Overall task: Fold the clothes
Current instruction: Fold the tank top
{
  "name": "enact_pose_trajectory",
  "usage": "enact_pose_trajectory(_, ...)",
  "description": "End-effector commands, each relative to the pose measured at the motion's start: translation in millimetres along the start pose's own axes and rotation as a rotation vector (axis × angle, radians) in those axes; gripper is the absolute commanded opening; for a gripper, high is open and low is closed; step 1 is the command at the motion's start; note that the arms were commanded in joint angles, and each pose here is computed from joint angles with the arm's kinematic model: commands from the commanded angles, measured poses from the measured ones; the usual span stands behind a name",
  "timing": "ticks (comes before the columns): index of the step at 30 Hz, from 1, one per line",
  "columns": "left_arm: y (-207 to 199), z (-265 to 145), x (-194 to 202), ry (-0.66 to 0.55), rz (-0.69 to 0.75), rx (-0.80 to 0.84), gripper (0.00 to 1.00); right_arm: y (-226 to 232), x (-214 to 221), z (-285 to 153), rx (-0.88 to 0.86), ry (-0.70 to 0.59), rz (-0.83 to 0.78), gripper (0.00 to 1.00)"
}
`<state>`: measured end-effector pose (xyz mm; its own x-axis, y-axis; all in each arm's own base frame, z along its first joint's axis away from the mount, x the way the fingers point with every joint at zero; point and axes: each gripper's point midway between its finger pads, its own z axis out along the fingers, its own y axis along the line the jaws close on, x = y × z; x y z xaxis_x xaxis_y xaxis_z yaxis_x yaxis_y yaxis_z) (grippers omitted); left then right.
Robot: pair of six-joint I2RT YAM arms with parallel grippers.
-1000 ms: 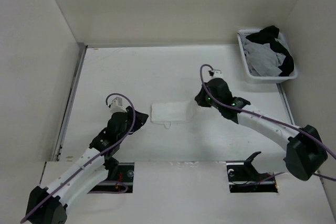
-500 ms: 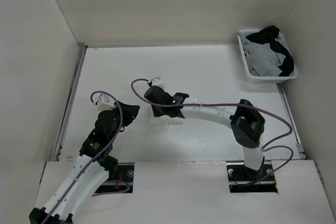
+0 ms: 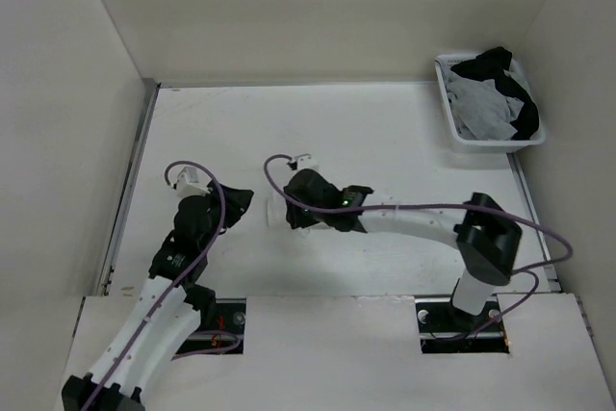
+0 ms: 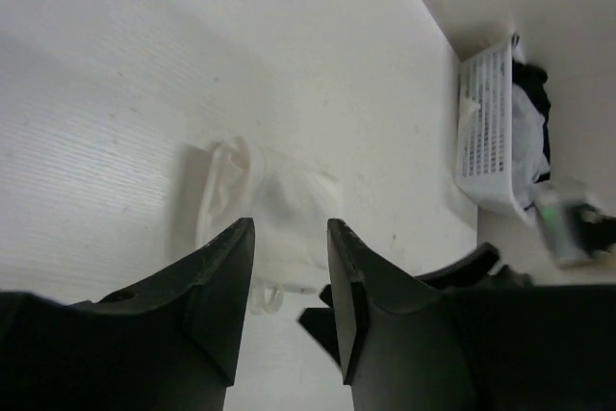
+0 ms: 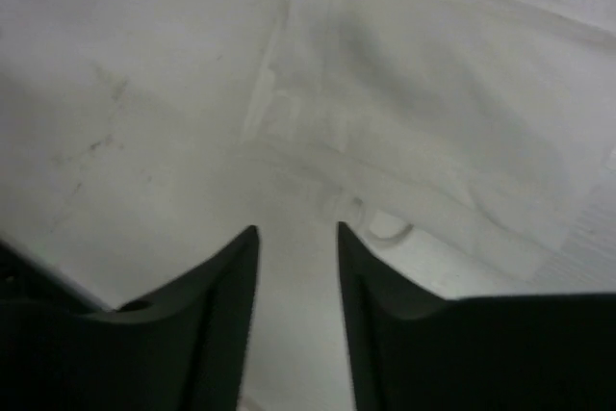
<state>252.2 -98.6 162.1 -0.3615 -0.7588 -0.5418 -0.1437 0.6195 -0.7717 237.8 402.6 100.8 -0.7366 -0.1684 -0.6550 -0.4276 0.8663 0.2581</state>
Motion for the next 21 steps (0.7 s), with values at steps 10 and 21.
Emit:
enact_pose_trajectory(10, -46.3, 64.0, 90.7, 0.217, 0.11, 0.099, 0.26, -33.5, -51.9, 21.0, -0.351, -0.154, 0.354, 0.09)
enact_pose_trajectory(21, 39.7, 66.6, 120.5, 0.283, 0.104, -0.094, 0.25, -79.0, -52.6, 66.6, -0.328, -0.172, 0.564, 0.09)
